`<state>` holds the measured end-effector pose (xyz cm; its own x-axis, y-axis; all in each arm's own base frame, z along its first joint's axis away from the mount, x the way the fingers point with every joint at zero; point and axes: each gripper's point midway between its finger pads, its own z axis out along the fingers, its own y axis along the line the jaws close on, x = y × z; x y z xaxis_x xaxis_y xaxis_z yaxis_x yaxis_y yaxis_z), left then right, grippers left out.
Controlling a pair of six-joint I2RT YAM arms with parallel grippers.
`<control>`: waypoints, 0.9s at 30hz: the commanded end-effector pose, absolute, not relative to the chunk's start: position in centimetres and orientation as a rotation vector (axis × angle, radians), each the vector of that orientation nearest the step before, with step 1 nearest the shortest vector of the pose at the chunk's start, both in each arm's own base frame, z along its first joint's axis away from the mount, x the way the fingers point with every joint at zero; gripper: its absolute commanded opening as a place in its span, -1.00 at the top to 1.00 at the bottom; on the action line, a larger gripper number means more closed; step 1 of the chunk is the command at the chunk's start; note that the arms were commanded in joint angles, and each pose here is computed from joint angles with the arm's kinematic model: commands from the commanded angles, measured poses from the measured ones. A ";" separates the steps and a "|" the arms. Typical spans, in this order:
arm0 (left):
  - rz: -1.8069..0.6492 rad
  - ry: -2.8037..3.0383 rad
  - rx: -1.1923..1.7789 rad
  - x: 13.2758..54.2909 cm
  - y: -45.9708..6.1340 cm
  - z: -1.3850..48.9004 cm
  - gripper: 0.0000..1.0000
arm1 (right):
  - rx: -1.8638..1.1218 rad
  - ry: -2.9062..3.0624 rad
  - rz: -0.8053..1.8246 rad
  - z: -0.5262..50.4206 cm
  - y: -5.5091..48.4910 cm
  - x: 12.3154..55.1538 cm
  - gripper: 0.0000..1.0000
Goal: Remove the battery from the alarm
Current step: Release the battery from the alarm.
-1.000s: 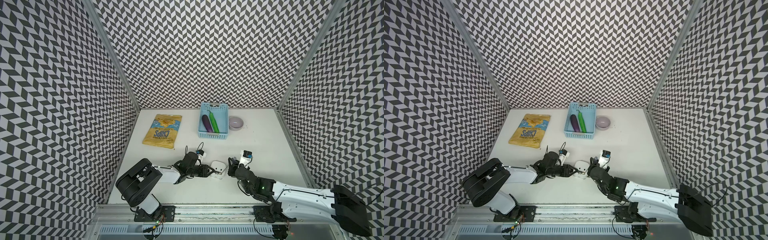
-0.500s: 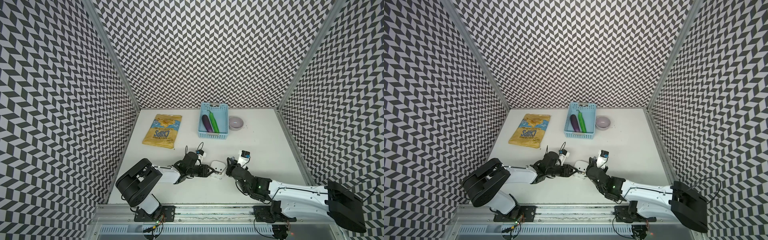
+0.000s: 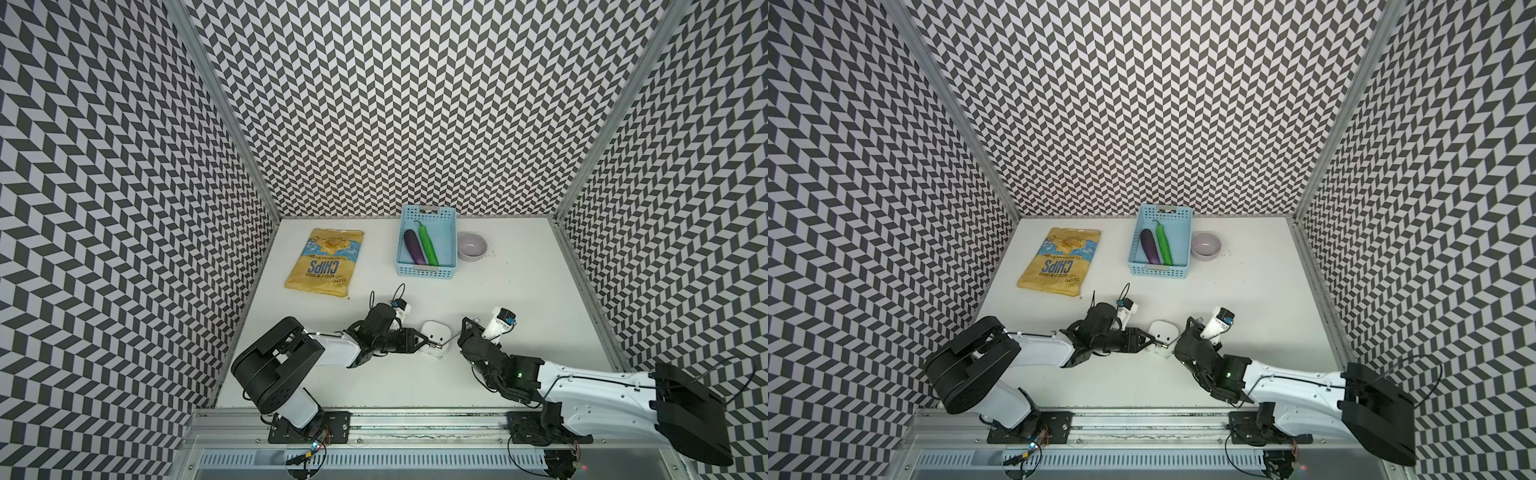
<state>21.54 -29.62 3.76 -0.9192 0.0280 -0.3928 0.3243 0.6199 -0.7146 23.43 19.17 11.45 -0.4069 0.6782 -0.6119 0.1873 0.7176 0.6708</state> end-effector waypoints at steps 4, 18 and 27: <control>-1.207 2.572 0.313 20.1 -29.9 2.6 0.21 | 0.746 1.889 0.803 12.5 20.2 23.6 1.00; -1.155 2.602 0.326 20.2 -30.1 2.3 0.18 | 0.764 1.794 0.910 15.2 20.1 24.4 1.00; -1.141 2.616 0.327 20.1 -30.0 1.9 0.14 | 0.750 1.764 0.988 16.1 20.3 24.3 1.00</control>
